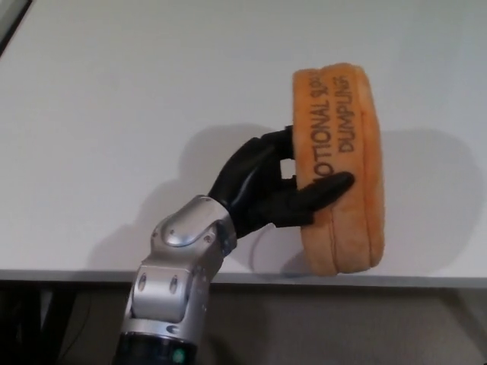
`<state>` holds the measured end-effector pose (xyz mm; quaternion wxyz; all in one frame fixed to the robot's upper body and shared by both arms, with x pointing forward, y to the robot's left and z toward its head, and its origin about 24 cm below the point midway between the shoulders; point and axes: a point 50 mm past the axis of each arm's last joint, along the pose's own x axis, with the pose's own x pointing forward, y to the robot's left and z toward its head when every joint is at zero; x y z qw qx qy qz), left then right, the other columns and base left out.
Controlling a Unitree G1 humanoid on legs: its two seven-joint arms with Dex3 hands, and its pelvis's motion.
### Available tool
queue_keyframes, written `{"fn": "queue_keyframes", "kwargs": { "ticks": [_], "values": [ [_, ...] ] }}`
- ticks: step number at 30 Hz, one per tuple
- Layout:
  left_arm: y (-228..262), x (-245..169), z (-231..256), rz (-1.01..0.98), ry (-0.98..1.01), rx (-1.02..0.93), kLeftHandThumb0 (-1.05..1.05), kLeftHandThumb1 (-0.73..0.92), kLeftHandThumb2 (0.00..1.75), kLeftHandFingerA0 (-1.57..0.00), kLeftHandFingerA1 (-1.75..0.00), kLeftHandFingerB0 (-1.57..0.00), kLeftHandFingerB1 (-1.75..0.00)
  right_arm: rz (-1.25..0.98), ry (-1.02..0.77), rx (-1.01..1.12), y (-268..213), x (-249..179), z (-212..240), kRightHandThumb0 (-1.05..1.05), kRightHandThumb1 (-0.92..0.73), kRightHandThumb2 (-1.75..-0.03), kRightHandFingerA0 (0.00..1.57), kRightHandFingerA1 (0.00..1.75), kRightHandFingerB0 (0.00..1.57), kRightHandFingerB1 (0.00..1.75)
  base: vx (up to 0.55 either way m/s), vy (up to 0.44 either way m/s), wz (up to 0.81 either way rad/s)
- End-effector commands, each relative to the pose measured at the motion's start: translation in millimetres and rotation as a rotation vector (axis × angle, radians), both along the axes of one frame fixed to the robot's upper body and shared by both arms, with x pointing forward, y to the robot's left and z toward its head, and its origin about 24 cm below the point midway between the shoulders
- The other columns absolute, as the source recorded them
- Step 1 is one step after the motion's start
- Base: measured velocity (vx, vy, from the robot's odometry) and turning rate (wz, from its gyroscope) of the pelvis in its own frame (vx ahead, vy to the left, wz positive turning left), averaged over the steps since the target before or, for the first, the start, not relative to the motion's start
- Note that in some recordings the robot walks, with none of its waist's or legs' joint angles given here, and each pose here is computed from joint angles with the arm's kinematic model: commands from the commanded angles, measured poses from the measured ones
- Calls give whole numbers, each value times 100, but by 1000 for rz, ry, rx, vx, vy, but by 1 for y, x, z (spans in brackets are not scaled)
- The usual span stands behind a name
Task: A soft plate is kept in the center of the table close to the robot and the robot uses its left hand to pick up the plate, turns it upside down and places it back on the table
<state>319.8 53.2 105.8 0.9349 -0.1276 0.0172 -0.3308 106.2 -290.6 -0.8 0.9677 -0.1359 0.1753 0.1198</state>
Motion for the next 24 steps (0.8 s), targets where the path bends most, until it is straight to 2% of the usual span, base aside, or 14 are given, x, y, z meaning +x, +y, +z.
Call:
{"fn": "queue_keyframes", "kwargs": {
  "ticks": [1, 3, 4, 6, 7, 11, 12, 15, 19, 20, 24],
  "values": [
    [87, -6, -27, 429, 201, -1326, -23, 61, 69, -94, -175, -66, -175, 14, 87, -33, -10, -7, -7, -79, -89, -67, 49, 41, 24, 31, 0, 0, 0],
    [95, -5, -33, 468, 216, -1309, -25, 61, 70, -94, -175, -65, -175, 15, 87, -27, -8, -5, -8, -79, -88, -67, 48, 42, 23, 32, 0, 0, 0],
    [101, -6, -37, 493, 227, -1274, -28, 68, 68, -94, -175, -66, -175, 11, 85, -23, -8, -4, -7, -86, -76, -107, 43, 54, 17, 45, 0, 0, 0],
    [105, -7, -41, 529, 239, -1247, -28, 66, 66, -95, -175, -63, -175, 13, 84, -26, -8, -3, -7, -88, -77, -107, 43, 54, 16, 45, 0, 0, 0],
    [107, -7, -42, 533, 240, -1241, -27, 68, 65, -94, -175, -62, -175, 15, 83, -29, -8, -3, -6, -79, -88, -67, 49, 43, 21, 32, 0, 0, 0],
    [110, -6, -40, 511, 254, -1206, -28, 71, 63, -94, -175, -65, -175, 13, 87, -19, -9, 0, -7, -78, -88, -67, 51, 43, 23, 32, 0, 0, 0],
    [110, -6, -39, 503, 253, -1205, -28, 71, 64, -94, -175, -66, -175, 13, 88, -20, -9, 0, -7, -80, -72, -107, 43, 55, 15, 45, 0, 0, 0],
    [111, -5, -36, 492, 267, -1222, -26, 65, 61, -93, -175, -65, -175, 19, 86, -27, -9, 0, -6, -84, -76, -107, 45, 55, 17, 45, 0, 0, 0],
    [115, -3, -33, 529, 297, -1236, -30, 66, 62, -92, -175, -65, -175, 34, 86, -34, -9, 2, -4, -85, -76, -107, 44, 54, 16, 45, 0, 0, 0],
    [117, -3, -34, 533, 298, -1219, -31, 71, 63, -91, -175, -63, -175, 34, 85, -34, -9, 3, -3, -84, -77, -107, 45, 54, 17, 45, 0, 0, 0],
    [125, -3, -39, 558, 340, -1151, -26, 67, 64, -96, -175, -67, -175, 32, 78, -38, -9, 4, -3, -90, -77, -108, 45, 54, 17, 45, 0, 0, 0]
  ]
}}
